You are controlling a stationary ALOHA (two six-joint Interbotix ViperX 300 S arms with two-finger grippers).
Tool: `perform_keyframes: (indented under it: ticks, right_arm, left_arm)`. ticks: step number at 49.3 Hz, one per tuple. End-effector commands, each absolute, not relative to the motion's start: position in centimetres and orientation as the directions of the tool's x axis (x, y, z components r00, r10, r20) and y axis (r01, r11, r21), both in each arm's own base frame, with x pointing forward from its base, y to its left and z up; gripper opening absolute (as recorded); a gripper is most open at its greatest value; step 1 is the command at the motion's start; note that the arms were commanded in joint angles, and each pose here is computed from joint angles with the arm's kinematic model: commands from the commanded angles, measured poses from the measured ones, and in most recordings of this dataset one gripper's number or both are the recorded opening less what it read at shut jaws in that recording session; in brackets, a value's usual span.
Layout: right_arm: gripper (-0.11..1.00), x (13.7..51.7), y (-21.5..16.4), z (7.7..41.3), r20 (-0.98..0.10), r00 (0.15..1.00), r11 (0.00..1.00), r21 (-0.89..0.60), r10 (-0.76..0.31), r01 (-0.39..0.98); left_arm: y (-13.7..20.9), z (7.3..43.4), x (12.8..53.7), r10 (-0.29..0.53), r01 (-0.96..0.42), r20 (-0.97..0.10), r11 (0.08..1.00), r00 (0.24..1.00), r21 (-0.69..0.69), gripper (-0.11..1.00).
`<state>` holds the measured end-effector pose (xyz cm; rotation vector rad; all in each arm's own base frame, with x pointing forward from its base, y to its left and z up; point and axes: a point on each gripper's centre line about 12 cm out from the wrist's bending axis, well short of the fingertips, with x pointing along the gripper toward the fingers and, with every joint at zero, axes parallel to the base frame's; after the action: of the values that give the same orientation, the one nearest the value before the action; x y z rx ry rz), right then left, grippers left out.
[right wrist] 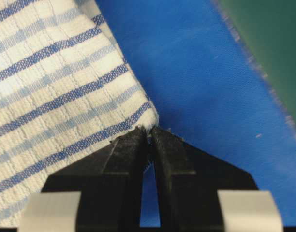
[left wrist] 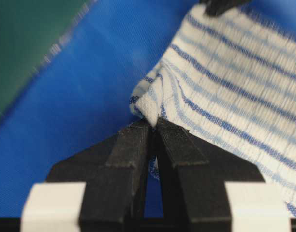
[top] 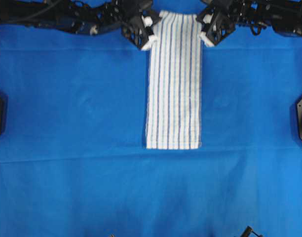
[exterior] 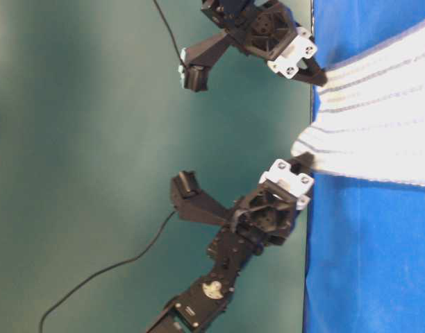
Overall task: Fold the blue towel.
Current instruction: 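Grasp the far end corners of the vertical strip, then fold the far end toward the near end of the strip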
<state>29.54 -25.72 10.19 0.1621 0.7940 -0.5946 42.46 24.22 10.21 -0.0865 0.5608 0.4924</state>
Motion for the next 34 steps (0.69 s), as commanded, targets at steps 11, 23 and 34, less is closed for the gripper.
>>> perform_keyframes:
  ticks: [11,23,34]
  right_arm:
    - [0.07,29.5,-26.7,13.1,-0.670,0.559,0.808,-0.105,-0.488,0.579]
    - [0.07,29.3,-23.8,14.6,-0.661,0.587,0.826,-0.091,-0.468,0.556]
    - [0.07,29.0,-17.3,15.3,-0.661,0.646,0.881,-0.047,-0.381,0.471]
  left_arm:
    - [25.1,13.1,42.9,0.442,-0.476,-0.494,0.877,0.749,0.064,0.01]
    - [22.8,13.7,42.9,0.408,-0.436,-0.508,0.897,0.759,0.069,0.01]
    - [17.1,13.1,42.3,0.315,-0.334,-0.549,0.940,0.774,0.069,0.01]
